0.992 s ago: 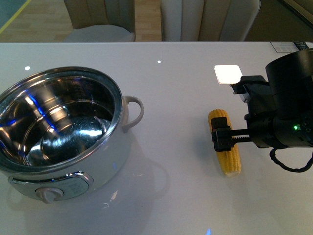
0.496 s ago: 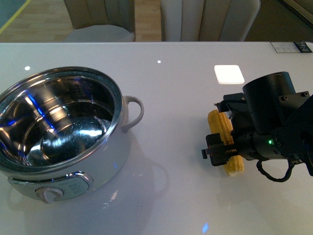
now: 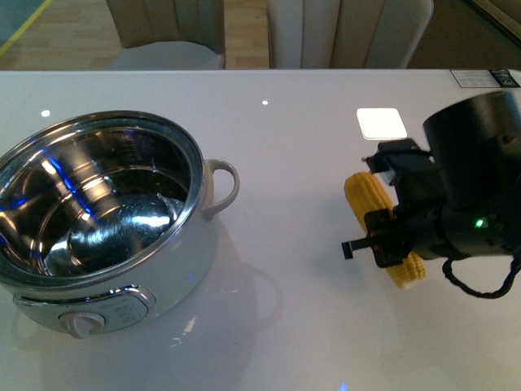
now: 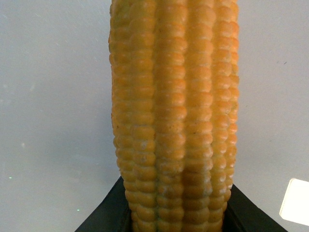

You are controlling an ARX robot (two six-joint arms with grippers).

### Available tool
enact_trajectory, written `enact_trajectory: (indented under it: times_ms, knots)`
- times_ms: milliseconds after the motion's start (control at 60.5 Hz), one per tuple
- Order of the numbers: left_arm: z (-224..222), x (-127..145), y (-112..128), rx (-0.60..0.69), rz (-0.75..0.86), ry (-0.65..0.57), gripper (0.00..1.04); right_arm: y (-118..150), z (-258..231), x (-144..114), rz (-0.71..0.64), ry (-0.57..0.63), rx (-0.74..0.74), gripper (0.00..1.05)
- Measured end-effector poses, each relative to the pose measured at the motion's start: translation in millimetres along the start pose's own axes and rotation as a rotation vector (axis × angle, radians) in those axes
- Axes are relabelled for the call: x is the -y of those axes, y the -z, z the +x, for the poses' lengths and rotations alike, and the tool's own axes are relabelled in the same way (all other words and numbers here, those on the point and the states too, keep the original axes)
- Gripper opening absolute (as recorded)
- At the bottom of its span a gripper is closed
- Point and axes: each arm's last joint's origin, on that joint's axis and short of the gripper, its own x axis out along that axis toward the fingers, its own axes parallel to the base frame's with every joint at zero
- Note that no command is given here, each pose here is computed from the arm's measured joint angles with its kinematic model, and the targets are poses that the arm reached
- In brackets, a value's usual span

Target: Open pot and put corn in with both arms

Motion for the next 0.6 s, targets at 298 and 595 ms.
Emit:
enact_trajectory:
  times_ms: [298,595]
  knots:
    - [0,0,0,0.000,0.000,0.000,0.98,-74,-72,-27,0.135,-0.167,0.203,0.23]
    - [0,0,0,0.000,0.000,0.000,0.98,-128,-84,-94,0.230,-0.328,0.255,0.23]
